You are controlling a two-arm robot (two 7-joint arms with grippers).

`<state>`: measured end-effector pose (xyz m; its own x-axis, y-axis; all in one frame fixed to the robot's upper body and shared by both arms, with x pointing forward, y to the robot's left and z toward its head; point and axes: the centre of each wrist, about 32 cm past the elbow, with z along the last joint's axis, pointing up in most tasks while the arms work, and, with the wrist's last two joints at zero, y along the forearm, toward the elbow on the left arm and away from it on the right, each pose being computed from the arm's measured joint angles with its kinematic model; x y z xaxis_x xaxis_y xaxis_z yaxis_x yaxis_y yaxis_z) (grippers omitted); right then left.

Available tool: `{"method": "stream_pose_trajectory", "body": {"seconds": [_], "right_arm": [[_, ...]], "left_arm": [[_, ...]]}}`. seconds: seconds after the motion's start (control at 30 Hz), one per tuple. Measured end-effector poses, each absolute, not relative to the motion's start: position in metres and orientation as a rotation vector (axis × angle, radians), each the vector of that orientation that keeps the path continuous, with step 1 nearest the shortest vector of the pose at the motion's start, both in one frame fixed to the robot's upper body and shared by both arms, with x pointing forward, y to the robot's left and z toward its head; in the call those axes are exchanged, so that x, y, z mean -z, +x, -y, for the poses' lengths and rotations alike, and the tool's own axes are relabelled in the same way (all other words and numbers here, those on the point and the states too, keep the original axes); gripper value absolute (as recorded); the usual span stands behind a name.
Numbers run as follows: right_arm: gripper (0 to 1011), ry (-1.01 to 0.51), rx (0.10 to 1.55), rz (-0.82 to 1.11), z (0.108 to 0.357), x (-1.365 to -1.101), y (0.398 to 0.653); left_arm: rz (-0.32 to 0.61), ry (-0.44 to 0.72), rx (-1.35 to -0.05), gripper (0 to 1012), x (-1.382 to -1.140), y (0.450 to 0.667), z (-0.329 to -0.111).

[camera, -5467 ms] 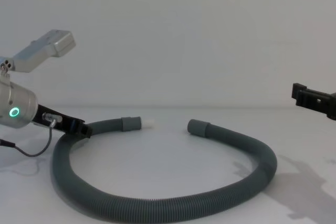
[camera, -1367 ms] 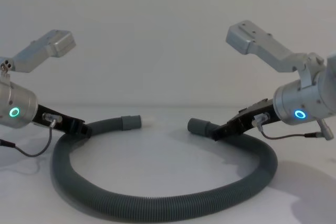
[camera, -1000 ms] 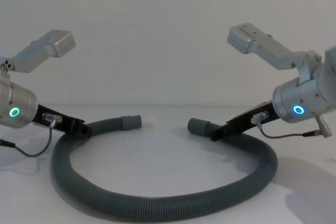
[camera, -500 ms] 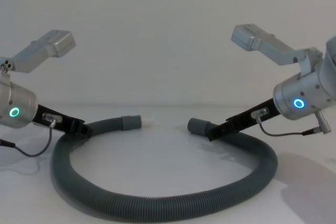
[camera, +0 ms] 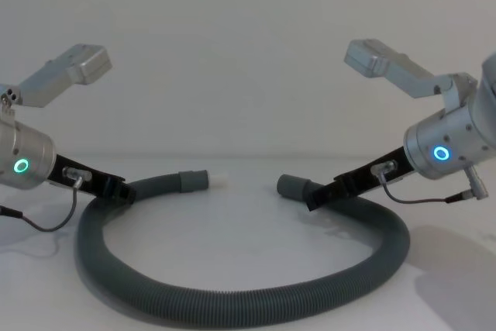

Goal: Use both hands to pick up one end of the pipe from the table, align the ends, and insert them.

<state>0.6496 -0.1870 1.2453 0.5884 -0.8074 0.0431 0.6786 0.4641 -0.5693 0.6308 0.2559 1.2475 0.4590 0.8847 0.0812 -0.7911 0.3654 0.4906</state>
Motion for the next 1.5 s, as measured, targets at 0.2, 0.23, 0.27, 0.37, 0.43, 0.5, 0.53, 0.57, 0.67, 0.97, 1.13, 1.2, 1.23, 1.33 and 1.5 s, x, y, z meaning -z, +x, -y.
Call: {"method": "stream_pose_trajectory", "body": {"seconds": [0.2, 0.23, 0.27, 0.37, 0.43, 0.5, 0.53, 0.57, 0.67, 0.97, 1.13, 1.2, 1.23, 1.33, 1.5], "right_arm": [[1007, -0.578, 0.924, -0.256, 0.1871, -1.2450, 0.6502], [1006, -0.578, 0.925, -0.256, 0.1872, -1.2450, 0.6502], [1006, -0.578, 0.925, -0.258, 0.1873, -1.2449, 0.6503], [1007, -0.577, 0.925, -0.260, 0.1873, -1.2447, 0.6504], [1006, -0.577, 0.925, -0.261, 0.1874, -1.2446, 0.6505], [999, -0.577, 0.925, -0.262, 0.1875, -1.2445, 0.6506], [993, -0.576, 0.925, -0.263, 0.1875, -1.2445, 0.6506], [991, -0.576, 0.925, -0.263, 0.1875, -1.2444, 0.6506], [978, -0.576, 0.925, -0.264, 0.1875, -1.2444, 0.6507], [937, -0.575, 0.925, -0.267, 0.1875, -1.2445, 0.6509], [914, -0.574, 0.925, -0.268, 0.1875, -1.2445, 0.6509], [901, -0.575, 0.925, -0.268, 0.1875, -1.2444, 0.6510], [891, -0.575, 0.925, -0.268, 0.1875, -1.2444, 0.6509], [863, -0.575, 0.925, -0.268, 0.1876, -1.2443, 0.6510], [973, -0.575, 0.925, -0.268, 0.1876, -1.2442, 0.6510]], "left_arm": [[-0.210, 0.506, -1.087, 288, -1.2475, 0.6308, -0.2559], [-0.210, 0.506, -1.087, 288, -1.2475, 0.6308, -0.2559], [-0.210, 0.506, -1.087, 288, -1.2475, 0.6308, -0.2559], [-0.210, 0.506, -1.087, 288, -1.2475, 0.6308, -0.2559], [-0.210, 0.506, -1.087, 288, -1.2475, 0.6308, -0.2559], [-0.210, 0.506, -1.087, 288, -1.2475, 0.6308, -0.2559], [-0.210, 0.506, -1.087, 288, -1.2475, 0.6308, -0.2559], [-0.210, 0.506, -1.087, 288, -1.2475, 0.6308, -0.2558], [-0.210, 0.506, -1.087, 288, -1.2475, 0.6308, -0.2559], [-0.210, 0.506, -1.087, 288, -1.2475, 0.6308, -0.2559], [-0.210, 0.506, -1.087, 288, -1.2475, 0.6308, -0.2559], [-0.210, 0.506, -1.087, 288, -1.2475, 0.6308, -0.2559], [-0.210, 0.506, -1.087, 288, -1.2475, 0.6308, -0.2559], [-0.210, 0.506, -1.087, 288, -1.2474, 0.6308, -0.2559], [-0.210, 0.506, -1.087, 288, -1.2475, 0.6308, -0.2559]]}}
